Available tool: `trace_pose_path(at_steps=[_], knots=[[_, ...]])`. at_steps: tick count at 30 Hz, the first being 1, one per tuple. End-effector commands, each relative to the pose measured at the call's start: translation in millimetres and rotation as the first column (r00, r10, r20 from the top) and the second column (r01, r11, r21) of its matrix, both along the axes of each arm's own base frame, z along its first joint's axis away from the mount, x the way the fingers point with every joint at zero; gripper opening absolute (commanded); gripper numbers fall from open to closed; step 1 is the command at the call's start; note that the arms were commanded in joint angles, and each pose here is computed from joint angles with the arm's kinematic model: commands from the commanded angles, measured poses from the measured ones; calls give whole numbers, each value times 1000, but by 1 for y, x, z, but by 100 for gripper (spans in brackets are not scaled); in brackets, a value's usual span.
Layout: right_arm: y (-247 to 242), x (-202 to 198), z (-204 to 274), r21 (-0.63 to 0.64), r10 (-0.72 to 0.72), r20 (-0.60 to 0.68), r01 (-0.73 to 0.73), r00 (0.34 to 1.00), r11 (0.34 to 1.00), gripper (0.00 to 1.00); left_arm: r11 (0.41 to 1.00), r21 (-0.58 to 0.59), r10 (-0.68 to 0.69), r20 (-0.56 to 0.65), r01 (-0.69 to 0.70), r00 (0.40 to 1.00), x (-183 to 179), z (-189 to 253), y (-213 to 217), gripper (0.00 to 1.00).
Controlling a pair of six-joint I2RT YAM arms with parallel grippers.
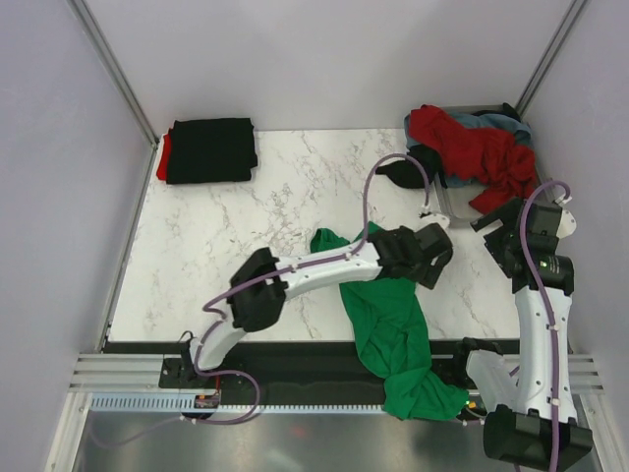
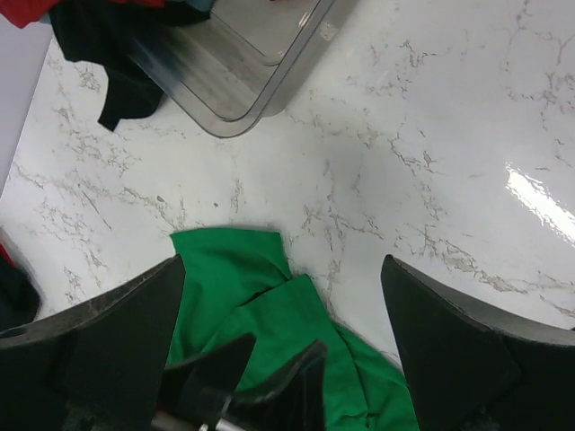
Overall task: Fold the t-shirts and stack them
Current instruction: Flatten the tshirt out
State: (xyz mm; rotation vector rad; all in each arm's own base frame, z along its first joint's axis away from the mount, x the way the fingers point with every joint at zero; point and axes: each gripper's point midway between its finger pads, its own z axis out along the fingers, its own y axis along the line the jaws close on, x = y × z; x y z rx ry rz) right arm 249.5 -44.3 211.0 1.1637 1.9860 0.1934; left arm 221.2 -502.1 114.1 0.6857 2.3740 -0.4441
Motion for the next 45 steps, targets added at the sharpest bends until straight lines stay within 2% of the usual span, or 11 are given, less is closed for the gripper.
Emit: trace_pose_path(at_steps=[1,2,3,8,17,24,32,38,42,43,45], knots=[[3,-10,8,-32,19,-16,-19,1000,999,98,999,6,44,45,-44,998,15,2,-30,81],[6,-10,8,-33,29,-14,-30,999,999,98,999,3,51,46,-51,998,17,11,-34,80],[7,-11,10,-36,33,-7,-34,999,999,98,998,39,53,37,-54,998,18,-9,-36,79],[11,-12,11,-51,59,-10,-59,998,997,98,992,104,73,11,-74,997,15,-44,-30,70],[14,-15,5,-70,82,-18,-83,996,994,98,984,179,28,-21,-24,999,5,-87,-30,68],[18,-18,-4,-64,102,-29,-104,994,993,98,983,180,16,25,-21,1000,14,-88,-38,67],[23,-14,-7,-52,125,-21,-126,992,991,98,981,178,52,131,-75,990,32,-61,-33,57],[24,-11,-10,-49,133,-22,-134,991,990,98,978,203,27,128,-53,991,32,-72,-33,52],[23,-10,-12,-52,135,-20,-136,991,989,98,975,221,7,99,-29,995,27,-85,-33,40],[23,-9,-12,-53,135,-22,-136,991,989,98,974,226,8,96,-30,995,26,-87,-32,33],[24,-10,-14,-49,140,-23,-141,990,989,98,974,223,15,96,-36,995,27,-86,-31,31]])
